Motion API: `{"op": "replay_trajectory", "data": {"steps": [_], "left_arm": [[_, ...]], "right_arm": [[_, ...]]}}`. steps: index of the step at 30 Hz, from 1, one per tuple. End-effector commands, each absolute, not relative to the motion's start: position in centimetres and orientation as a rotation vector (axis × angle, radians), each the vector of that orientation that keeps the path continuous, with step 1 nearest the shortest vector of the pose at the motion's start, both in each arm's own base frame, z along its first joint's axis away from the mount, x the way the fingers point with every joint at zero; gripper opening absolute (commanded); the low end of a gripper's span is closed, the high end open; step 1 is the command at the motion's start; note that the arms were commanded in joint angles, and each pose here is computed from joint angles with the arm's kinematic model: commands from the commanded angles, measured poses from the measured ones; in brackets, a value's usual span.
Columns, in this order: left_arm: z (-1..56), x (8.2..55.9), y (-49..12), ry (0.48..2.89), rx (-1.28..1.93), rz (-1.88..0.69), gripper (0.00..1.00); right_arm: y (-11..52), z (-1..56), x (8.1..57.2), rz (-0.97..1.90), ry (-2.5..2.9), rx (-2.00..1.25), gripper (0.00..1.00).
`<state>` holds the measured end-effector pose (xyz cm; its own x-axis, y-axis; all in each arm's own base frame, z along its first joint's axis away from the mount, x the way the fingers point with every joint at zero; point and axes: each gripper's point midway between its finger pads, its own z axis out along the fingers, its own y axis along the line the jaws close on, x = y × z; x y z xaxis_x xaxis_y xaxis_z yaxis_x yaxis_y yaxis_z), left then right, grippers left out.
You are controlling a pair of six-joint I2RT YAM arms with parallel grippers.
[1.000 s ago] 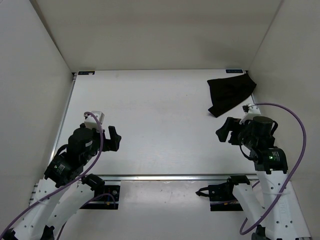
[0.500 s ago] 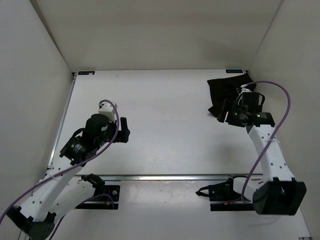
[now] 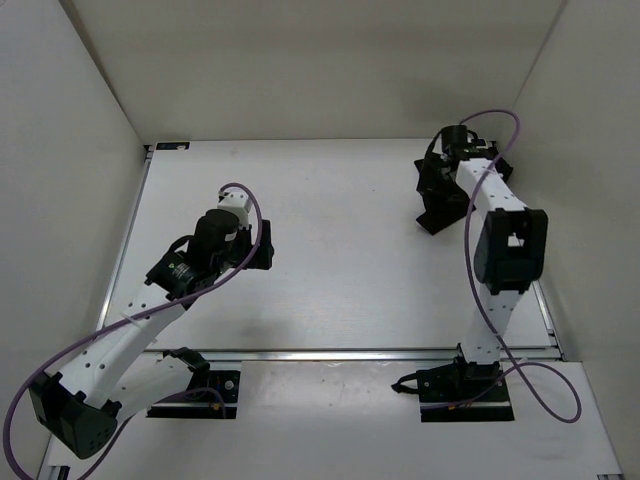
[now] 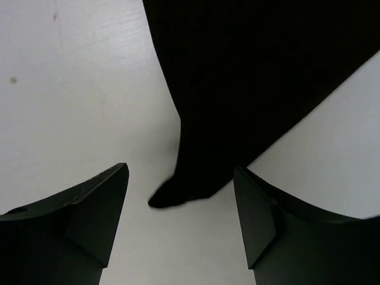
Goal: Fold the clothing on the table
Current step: Grab the skirt from the pile
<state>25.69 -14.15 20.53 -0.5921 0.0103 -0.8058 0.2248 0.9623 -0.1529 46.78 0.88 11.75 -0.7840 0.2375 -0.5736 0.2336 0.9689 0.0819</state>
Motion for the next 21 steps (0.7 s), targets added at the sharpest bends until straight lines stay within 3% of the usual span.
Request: {"op": "replay_trajectory", "data": {"steps": [1, 3, 11, 12, 13, 14, 19, 21], "left_arm": [[21.4, 26.3, -14.2, 2.150, 0.182, -0.275, 0.99], [21.1, 26.3, -14.2, 2.155, 0.191, -0.266, 0.99], [21.1, 26.2, -14.0, 2.153, 0.175, -0.269, 0.98], [21.5, 26.1, -14.2, 2.143, 0.188, -0.274, 0.99], [21.4, 26.0, -14.2, 2.145, 0.179, -0.289, 0.98], [21.4, 26.0, -14.2, 2.145, 0.179, -0.289, 0.98], [21.3, 26.0, -14.5, 2.146, 0.177, -0.308, 0.98], [21.6, 26.4, -14.5, 2.142, 0.149, -0.320, 0.99]], "right_arm": [[0.0, 11.2, 48.4, -0.184, 2.559, 0.364, 0.68], [0.1, 8.8, 48.5, -0.282, 2.627, 0.355, 0.57], [-1.1, 7.7, 45.3, -0.319, 2.710, 0.520, 0.56], [-1.3, 7.8, 45.0, -0.346, 2.713, 0.506, 0.39], [-1.3, 7.4, 44.2, -0.351, 2.730, 0.502, 0.05], [-1.0, 7.7, 44.2, -0.337, 2.725, 0.495, 0.00], [5.6, 11.3, 45.3, 0.014, 2.705, 0.248, 0.00], [9.3, 15.4, 45.7, 0.135, 2.628, 0.104, 0.00]]}}
